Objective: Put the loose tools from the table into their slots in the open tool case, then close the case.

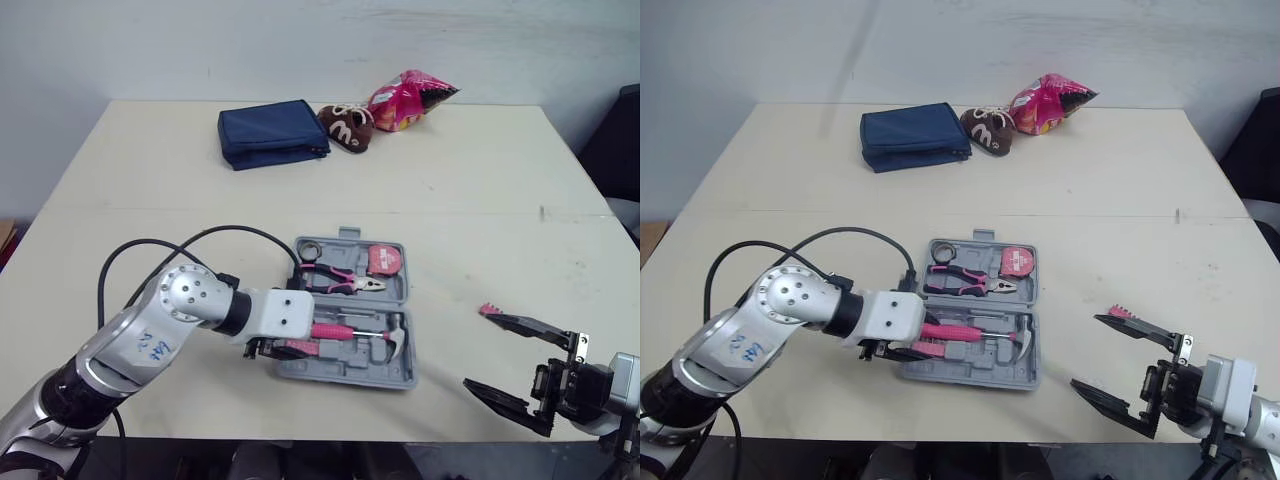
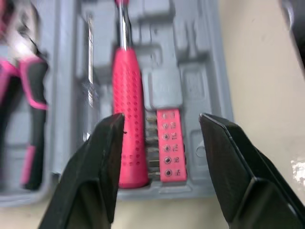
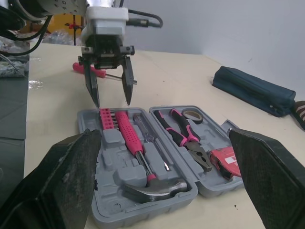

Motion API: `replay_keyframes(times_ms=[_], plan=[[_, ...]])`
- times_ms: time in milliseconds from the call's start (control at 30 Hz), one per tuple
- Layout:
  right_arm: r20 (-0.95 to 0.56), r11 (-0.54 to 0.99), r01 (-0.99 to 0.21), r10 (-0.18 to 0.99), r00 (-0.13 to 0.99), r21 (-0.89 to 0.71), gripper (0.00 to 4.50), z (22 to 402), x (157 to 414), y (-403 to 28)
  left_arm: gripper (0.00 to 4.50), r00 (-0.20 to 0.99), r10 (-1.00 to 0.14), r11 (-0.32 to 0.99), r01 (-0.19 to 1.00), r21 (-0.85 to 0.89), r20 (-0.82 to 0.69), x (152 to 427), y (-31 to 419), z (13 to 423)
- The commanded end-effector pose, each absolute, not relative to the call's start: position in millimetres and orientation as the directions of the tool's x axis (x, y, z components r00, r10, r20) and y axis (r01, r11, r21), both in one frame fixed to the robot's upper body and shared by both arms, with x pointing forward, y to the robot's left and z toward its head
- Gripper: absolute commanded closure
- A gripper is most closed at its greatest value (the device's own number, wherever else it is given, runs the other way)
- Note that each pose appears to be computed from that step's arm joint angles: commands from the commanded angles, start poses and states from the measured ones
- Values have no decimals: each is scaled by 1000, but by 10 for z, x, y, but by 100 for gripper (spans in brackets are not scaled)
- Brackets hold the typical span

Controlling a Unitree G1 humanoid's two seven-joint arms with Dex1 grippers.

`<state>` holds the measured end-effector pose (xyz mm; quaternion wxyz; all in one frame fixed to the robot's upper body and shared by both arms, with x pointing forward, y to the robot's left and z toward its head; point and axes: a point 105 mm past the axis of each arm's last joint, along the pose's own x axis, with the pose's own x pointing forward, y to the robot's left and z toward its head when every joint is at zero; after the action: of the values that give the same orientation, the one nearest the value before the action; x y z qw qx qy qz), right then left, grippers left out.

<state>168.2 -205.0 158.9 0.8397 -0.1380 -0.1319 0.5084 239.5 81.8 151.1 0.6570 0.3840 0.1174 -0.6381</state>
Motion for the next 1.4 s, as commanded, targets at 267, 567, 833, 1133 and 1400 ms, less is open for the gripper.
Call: replay_keyframes(times_ms=[267, 567, 833, 1133, 1400], plan=[[104, 443, -808, 892, 440, -389, 0, 1673, 1680, -2022, 445, 136, -883, 5, 960, 279, -450, 2452, 935, 1372], [95, 455, -799, 884, 457, -393, 0, 1678, 1679, -2054, 445, 133, -822, -2, 972, 237, -554, 2429, 1088, 1116], [96, 459, -794, 882, 462, -398, 0, 1688, 1710, -2064, 445, 153, -745, 26, 979, 202, -649, 2458, 1216, 932], [97, 463, -788, 879, 467, -405, 0, 1698, 1738, -2074, 445, 124, -626, 36, 991, 130, -770, 2443, 1255, 706], [101, 469, -781, 876, 472, -414, 0, 1715, 1760, -2081, 445, 86, -593, 27, 996, 87, -801, 2425, 1209, 601]])
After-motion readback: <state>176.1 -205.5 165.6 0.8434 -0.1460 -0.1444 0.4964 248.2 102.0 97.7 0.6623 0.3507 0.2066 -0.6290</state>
